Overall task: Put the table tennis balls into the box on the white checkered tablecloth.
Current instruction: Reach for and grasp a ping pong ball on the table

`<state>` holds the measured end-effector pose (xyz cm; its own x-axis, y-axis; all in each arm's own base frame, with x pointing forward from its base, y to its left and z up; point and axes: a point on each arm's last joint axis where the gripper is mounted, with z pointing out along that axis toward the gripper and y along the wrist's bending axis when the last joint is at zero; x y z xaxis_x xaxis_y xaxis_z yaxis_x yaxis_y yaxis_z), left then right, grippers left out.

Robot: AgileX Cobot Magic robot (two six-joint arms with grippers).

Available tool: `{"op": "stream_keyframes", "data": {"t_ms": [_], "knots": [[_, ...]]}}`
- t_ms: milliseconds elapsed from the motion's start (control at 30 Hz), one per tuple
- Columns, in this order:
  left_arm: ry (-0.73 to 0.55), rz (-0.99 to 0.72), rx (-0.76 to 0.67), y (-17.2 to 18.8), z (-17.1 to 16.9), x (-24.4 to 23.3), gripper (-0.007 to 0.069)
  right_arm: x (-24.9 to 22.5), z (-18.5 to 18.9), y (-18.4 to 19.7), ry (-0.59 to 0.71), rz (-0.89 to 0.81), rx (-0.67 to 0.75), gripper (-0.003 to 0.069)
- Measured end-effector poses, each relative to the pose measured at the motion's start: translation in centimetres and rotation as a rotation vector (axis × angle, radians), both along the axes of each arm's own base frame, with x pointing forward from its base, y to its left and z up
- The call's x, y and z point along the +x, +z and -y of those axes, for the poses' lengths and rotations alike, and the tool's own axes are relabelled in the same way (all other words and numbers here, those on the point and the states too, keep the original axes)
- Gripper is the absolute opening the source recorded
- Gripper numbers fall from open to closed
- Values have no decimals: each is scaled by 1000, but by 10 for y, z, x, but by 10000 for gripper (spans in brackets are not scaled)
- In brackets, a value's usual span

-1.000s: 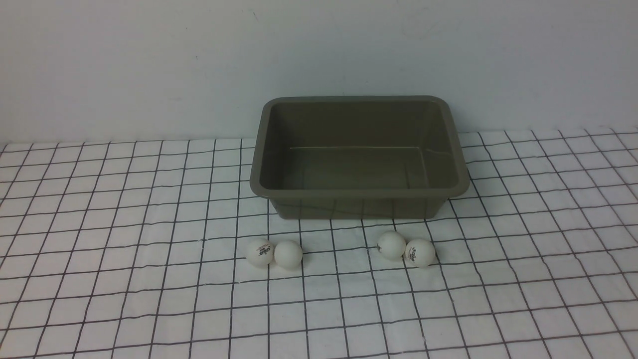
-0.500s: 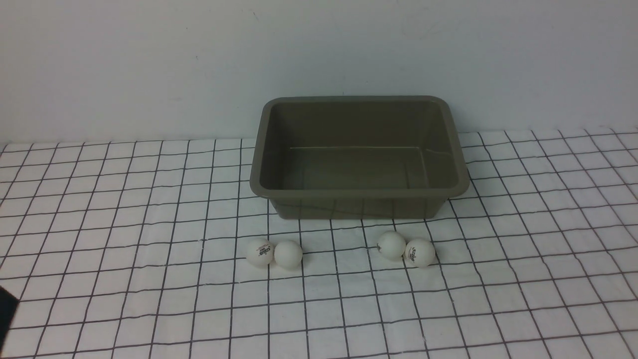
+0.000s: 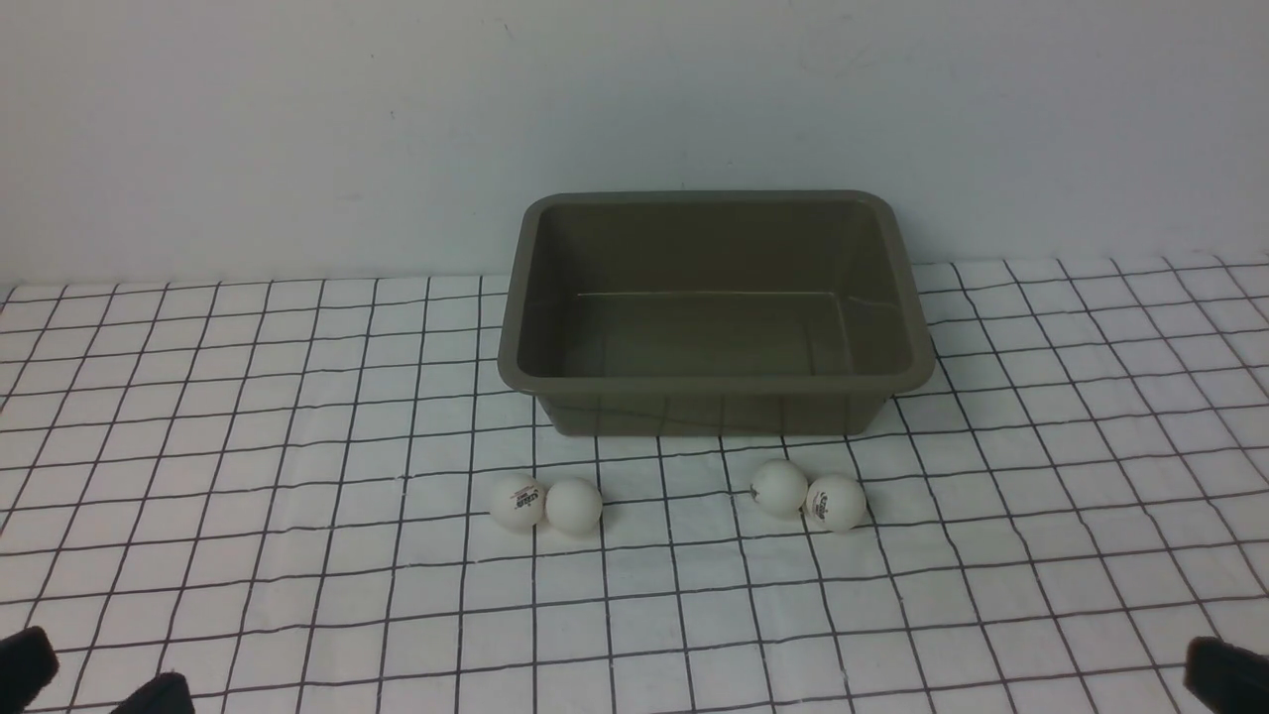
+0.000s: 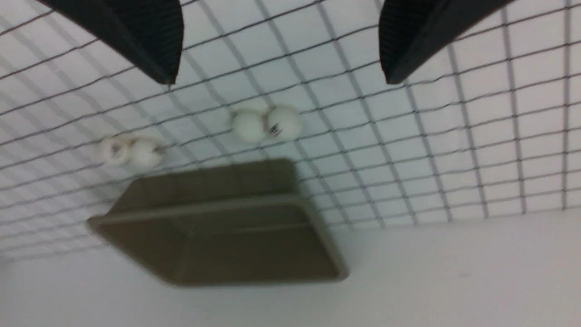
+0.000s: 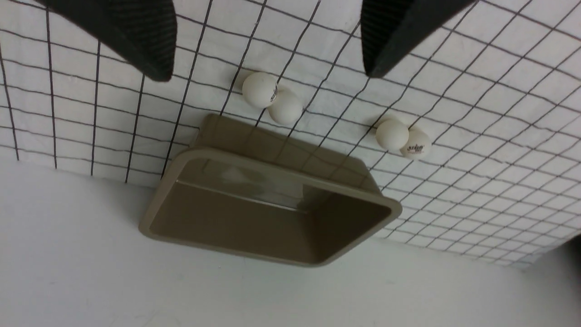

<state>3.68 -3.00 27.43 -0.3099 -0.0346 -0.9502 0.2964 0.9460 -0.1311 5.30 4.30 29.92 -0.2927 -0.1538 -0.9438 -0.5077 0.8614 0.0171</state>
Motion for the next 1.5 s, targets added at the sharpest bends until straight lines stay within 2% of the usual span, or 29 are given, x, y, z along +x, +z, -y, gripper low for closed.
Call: {"op": "stream_keyframes", "data": {"t_ms": [67, 267, 433, 567, 733, 900, 1200, 1500], "knots": [[23, -46, 64, -1, -4, 8, 521, 1, -1, 0, 10, 3, -4, 495], [43, -166, 139, 0, -9, 30, 521, 3, -3, 2, 42, 19, 7, 495], [-27, -178, 229, 20, -7, 52, 521, 2, -8, -1, 111, -21, -10, 495], [-91, -169, 202, 29, -1, 64, 521, 11, -9, -6, 135, -83, -31, 495], [-162, -127, 218, 32, 4, 68, 521, 46, -11, -20, 183, -233, -116, 495], [-180, -134, 226, 31, 5, 67, 521, 89, -11, -16, 208, -331, -174, 495], [-181, -134, 223, 31, 5, 67, 521, 170, -15, -18, 205, -454, -185, 500], [-186, -129, 235, 31, 5, 67, 521, 232, -56, -48, 282, -574, -259, 504]]}}
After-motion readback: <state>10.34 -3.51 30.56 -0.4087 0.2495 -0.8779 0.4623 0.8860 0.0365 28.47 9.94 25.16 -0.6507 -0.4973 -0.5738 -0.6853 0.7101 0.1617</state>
